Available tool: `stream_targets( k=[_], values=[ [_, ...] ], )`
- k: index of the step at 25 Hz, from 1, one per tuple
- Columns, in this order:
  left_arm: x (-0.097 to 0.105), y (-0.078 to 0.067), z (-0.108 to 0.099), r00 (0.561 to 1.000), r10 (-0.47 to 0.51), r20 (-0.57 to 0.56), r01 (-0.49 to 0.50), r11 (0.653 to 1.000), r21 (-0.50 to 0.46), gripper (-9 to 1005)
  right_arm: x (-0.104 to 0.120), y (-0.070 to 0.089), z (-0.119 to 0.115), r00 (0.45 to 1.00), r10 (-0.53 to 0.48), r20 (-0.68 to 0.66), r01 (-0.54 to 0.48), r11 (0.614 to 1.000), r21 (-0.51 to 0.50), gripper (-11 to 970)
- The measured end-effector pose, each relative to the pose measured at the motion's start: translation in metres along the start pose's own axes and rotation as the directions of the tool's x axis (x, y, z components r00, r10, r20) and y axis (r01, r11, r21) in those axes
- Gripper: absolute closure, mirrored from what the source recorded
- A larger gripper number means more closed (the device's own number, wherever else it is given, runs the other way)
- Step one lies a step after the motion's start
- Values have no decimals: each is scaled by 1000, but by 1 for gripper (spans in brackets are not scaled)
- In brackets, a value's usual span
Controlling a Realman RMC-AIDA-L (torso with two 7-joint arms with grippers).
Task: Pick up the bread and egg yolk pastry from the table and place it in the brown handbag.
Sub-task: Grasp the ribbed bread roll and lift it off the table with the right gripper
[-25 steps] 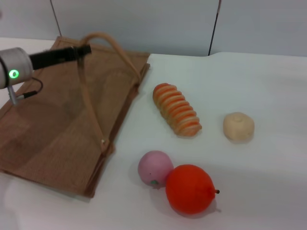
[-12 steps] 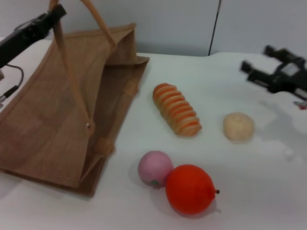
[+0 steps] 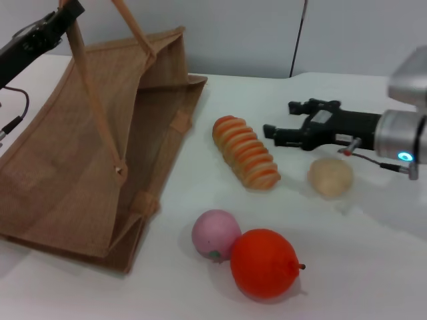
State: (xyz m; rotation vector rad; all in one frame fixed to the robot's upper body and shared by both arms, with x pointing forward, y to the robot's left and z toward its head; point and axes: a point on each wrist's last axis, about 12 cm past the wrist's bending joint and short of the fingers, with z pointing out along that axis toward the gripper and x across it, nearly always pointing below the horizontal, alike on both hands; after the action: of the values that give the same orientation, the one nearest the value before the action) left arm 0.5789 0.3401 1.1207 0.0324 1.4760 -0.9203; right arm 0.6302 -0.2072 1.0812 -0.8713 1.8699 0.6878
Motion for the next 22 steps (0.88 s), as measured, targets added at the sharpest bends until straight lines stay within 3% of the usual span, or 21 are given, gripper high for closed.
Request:
stream_targets(
  k=[7, 12, 22],
  values=[
    [-1, 0, 0, 1000, -2, 9, 2, 1000, -1, 881, -14, 19, 40, 986, -36, -165, 30, 999, -37, 94],
    [-1, 0, 0, 1000, -3, 15, 3, 1000, -2, 881, -16, 27, 55, 971, -64, -228, 62, 998, -19, 93],
    [-3, -2, 6, 1000, -2, 18, 2, 1000, 11, 881, -17, 29, 68, 950, -89, -298, 109, 993, 53, 91]
  ],
)
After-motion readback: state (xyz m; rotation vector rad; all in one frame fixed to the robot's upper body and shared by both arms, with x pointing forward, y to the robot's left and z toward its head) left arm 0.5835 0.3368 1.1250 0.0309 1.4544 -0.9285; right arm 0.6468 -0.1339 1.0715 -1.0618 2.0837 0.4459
